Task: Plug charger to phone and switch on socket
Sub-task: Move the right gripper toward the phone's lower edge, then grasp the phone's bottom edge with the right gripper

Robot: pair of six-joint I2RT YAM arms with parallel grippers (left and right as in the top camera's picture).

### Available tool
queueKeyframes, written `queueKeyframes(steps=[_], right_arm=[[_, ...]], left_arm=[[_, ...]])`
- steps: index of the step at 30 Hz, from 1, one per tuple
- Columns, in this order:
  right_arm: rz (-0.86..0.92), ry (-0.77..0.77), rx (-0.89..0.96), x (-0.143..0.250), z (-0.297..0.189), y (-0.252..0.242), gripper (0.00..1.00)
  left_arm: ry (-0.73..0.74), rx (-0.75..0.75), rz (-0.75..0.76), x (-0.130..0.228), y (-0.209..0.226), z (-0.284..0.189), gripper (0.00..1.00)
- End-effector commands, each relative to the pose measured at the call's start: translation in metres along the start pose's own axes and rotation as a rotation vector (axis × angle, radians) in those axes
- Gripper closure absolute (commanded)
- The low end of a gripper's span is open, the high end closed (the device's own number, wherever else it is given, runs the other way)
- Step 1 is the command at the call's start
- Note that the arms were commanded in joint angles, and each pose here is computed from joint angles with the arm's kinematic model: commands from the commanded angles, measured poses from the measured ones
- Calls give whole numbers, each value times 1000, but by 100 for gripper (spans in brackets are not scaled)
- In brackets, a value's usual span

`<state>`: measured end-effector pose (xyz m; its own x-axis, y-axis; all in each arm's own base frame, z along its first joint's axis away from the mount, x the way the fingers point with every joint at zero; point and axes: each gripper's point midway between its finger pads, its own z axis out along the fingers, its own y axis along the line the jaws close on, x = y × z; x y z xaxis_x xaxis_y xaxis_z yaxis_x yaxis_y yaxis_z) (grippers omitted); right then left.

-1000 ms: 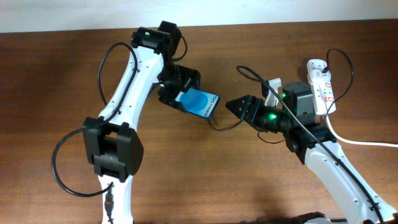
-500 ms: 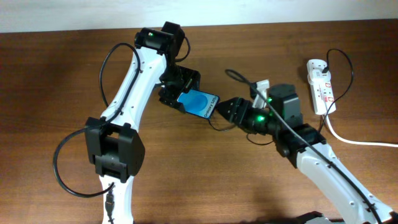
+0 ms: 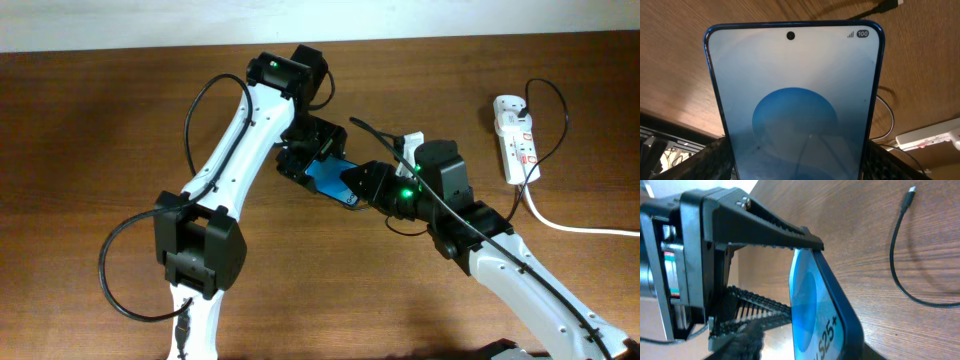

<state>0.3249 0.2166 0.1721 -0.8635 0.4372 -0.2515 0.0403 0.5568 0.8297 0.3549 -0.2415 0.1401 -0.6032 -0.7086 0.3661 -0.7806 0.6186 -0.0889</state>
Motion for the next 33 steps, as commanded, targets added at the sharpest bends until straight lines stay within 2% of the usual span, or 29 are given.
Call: queueKeyframes(steps=[1, 13, 19, 33], right_arm=[[-17, -28, 0, -6, 0, 7, 56], [-21, -6, 13, -1, 17, 0, 57], [-24, -18, 21, -3, 18, -1, 69], [-32, -25, 11, -5, 18, 1, 80]], left_arm=[[51, 30, -5, 12, -7, -4, 100], [64, 48, 0, 14, -12, -4, 100], [64, 49, 1, 14, -12, -4, 100], [64, 49, 0, 14, -12, -4, 100]])
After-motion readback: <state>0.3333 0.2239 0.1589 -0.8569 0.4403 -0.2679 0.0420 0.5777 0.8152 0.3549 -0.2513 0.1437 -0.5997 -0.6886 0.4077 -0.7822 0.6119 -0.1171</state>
